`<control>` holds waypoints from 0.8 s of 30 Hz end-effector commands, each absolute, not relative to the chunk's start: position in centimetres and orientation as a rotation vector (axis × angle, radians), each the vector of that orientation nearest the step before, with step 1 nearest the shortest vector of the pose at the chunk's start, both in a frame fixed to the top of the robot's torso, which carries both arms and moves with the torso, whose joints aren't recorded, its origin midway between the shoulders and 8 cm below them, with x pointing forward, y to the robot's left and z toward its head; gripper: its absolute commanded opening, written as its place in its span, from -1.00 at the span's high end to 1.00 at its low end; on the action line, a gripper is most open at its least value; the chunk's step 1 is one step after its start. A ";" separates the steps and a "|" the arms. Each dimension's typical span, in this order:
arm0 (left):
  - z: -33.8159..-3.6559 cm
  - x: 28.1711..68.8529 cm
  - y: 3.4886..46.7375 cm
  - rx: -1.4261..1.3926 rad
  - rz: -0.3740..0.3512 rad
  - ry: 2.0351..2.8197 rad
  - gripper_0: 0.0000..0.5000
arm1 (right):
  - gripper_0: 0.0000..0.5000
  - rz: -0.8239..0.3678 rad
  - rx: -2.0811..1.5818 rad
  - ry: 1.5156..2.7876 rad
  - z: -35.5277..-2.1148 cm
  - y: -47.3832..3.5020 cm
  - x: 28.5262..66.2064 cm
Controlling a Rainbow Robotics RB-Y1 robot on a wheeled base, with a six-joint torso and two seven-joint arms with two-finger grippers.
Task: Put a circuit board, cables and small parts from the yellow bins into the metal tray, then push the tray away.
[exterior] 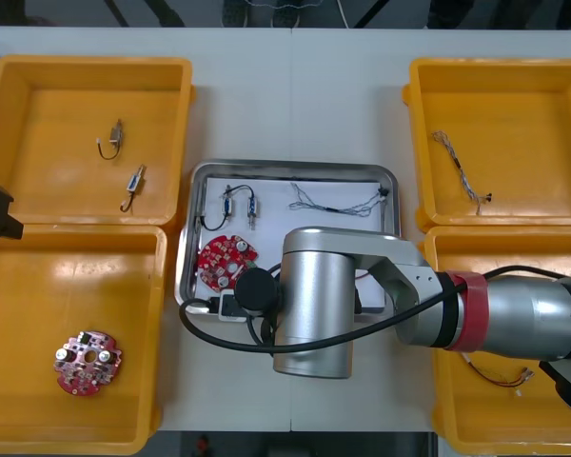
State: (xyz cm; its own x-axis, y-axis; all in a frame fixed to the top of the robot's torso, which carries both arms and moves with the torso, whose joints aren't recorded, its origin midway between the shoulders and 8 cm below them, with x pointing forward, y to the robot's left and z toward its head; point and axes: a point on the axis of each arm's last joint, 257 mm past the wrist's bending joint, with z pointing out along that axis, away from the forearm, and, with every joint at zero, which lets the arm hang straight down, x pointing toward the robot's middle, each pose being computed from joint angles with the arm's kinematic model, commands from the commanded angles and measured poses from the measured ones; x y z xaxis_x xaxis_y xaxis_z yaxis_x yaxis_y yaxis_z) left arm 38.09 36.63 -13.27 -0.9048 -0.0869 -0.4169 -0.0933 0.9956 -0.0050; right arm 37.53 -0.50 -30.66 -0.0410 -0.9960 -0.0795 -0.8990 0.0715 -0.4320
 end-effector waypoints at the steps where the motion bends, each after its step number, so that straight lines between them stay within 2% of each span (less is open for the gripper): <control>1: -11.8 37.7 38.1 -0.038 0.106 2.688 -1.00 | 1.00 -0.418 -1.892 1.930 -28.8 0.3 39.4; 10: -11.8 37.7 38.1 -0.038 0.106 2.688 -1.00 | 1.00 -0.424 -1.867 1.949 -27.3 0.3 41.7; 15: -11.8 37.7 38.1 -0.038 0.106 2.688 -1.00 | 1.00 -0.479 -1.853 1.926 -25.9 0.2 43.7; 24: -11.8 37.7 38.1 -0.038 0.106 2.688 -1.00 | 1.00 -0.494 -1.787 1.891 -23.9 0.8 46.7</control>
